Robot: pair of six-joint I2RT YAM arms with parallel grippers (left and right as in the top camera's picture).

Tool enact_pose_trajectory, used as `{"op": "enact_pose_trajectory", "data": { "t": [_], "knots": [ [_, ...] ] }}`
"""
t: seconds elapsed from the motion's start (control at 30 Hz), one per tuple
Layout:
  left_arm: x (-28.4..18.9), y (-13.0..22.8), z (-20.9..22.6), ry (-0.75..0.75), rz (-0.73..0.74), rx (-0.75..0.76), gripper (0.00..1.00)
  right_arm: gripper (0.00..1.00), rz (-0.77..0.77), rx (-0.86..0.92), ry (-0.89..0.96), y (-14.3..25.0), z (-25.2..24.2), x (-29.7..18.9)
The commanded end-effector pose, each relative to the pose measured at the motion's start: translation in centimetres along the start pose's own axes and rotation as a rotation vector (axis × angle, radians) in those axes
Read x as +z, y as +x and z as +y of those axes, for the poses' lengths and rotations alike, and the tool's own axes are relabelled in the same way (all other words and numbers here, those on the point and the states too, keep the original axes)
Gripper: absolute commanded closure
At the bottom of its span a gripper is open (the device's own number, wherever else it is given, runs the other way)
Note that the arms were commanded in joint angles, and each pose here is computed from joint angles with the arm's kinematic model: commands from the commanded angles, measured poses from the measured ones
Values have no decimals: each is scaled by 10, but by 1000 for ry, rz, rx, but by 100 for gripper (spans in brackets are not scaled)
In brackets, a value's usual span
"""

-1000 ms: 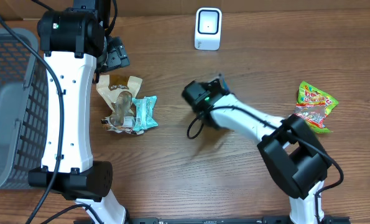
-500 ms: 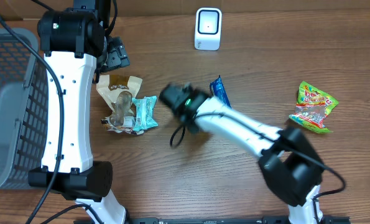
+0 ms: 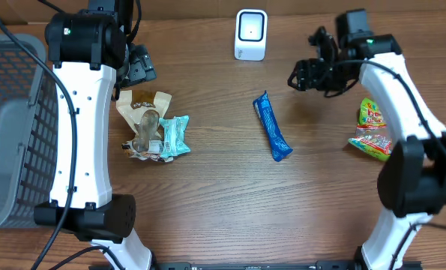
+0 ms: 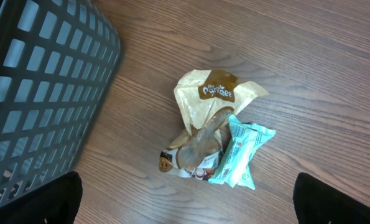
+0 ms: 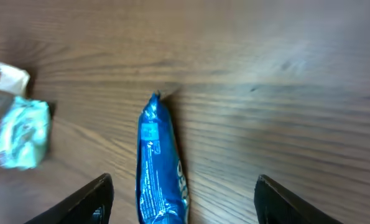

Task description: Scan the item barcode

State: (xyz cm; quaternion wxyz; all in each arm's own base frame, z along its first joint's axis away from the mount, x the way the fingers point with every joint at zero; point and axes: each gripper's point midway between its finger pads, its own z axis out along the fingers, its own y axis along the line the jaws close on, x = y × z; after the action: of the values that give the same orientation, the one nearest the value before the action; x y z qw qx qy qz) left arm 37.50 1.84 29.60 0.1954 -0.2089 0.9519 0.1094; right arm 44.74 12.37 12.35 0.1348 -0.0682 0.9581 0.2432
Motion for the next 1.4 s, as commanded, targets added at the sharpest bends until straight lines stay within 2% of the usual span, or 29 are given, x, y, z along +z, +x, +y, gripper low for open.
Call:
{"op": "enact_pose_trajectory", "data": {
  "t": [0.0,0.23,0.43,0.7,0.93,1.0,1.07,1.1,1.2,1.37],
  "knots": [
    [3,0,-1,-13,1,-11,0,27,100,19,-262,19,21,36],
    [3,0,-1,-13,1,-11,0,27,200,20,-329,40,23,79],
    [3,0,-1,-13,1,-11,0,27,217,16,-331,44,23,92],
    [3,0,-1,-13,1,-11,0,38,249,28,-286,53,9,109],
    [3,0,-1,-13,1,-11,0,41,258,18,-289,66,9,124],
    [3,0,-1,-13,1,-11,0,48,263,14,-290,69,10,126],
    [3,0,-1,-13,1,-11,0,62,262,15,-290,69,11,127],
    [3,0,-1,-13,1,-11,0,73,260,24,-288,68,11,127],
    [3,0,-1,-13,1,-11,0,96,263,54,-285,68,11,127],
    [3,0,-1,-13,1,-11,0,96,269,58,-272,64,16,114]
  ]
}}
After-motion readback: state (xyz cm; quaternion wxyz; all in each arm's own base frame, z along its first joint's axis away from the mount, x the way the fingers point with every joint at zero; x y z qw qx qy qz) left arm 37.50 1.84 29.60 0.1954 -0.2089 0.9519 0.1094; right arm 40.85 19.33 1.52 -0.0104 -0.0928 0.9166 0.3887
